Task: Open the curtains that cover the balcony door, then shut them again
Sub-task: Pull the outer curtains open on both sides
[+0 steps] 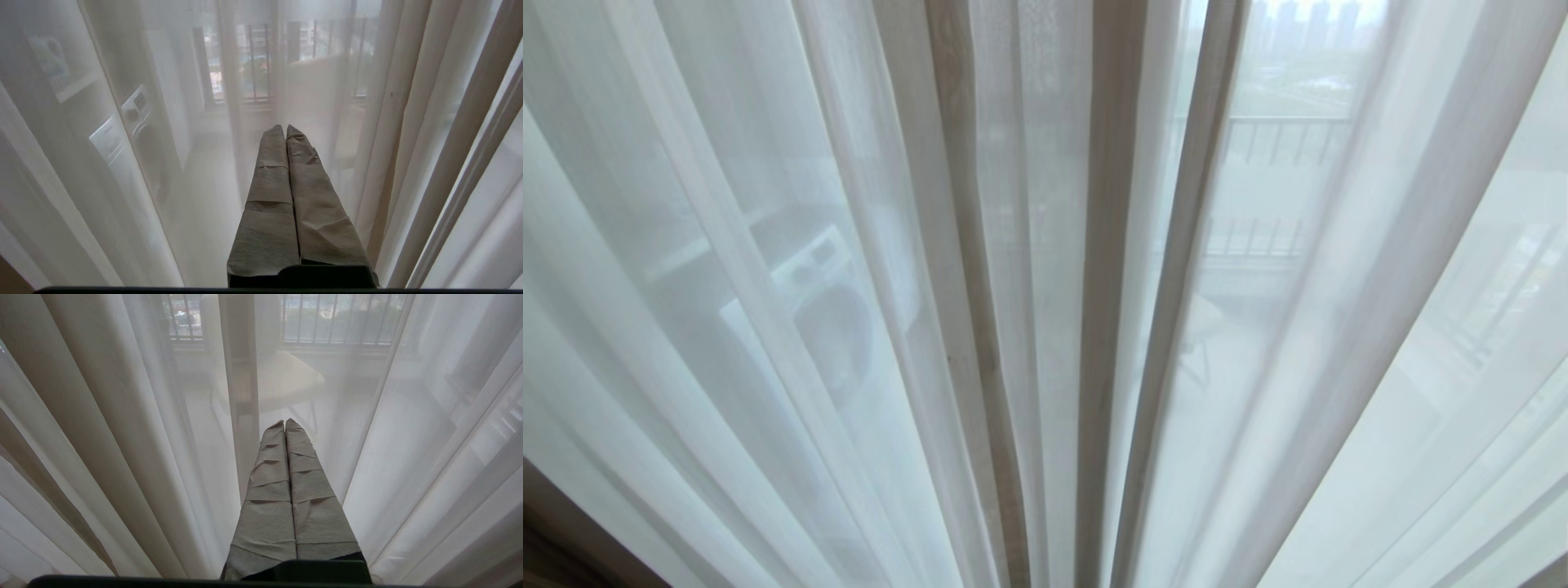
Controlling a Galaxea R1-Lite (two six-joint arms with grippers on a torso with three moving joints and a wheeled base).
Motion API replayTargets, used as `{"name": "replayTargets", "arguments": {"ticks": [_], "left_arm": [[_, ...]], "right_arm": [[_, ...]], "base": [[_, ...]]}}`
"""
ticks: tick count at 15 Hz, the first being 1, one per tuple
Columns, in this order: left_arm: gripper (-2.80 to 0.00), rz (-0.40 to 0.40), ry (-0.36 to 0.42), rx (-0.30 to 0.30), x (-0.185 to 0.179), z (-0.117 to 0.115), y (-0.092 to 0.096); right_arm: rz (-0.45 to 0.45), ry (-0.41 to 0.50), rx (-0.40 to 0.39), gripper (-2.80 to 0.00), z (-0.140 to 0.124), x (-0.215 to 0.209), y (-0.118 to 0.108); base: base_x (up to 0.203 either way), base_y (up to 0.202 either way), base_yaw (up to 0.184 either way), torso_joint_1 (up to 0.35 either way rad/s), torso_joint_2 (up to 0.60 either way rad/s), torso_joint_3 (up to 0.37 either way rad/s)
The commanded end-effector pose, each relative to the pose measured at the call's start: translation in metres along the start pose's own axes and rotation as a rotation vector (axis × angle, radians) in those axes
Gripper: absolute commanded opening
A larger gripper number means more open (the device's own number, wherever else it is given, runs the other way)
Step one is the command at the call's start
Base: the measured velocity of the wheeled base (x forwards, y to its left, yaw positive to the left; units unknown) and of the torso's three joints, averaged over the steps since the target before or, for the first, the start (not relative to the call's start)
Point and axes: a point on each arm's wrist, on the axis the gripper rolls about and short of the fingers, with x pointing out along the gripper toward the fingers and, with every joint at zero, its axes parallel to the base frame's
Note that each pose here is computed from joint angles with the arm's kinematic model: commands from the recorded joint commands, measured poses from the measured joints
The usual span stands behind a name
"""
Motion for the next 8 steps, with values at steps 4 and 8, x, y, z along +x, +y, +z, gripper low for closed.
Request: {"name": "replayTargets", "arguments": {"ticks": [4,8], "left_arm": [[-2.8,-0.221,0.008,-0.016,0.049,0.089,0.002],[-2.8,-0.412,-0.007,-0.027,0.102,0.147,0.0]], "right_arm": [[0.0,0.0,0.0,-2.8,0.0,0.0,0.0],[0.0,0.0,0.0,-2.8,0.0,0.0,0.0]], "base": [[0.0,0.0,0.0,0.0,0.0,0.0],[0.0,0.0,0.0,0.0,0.0,0.0]]}}
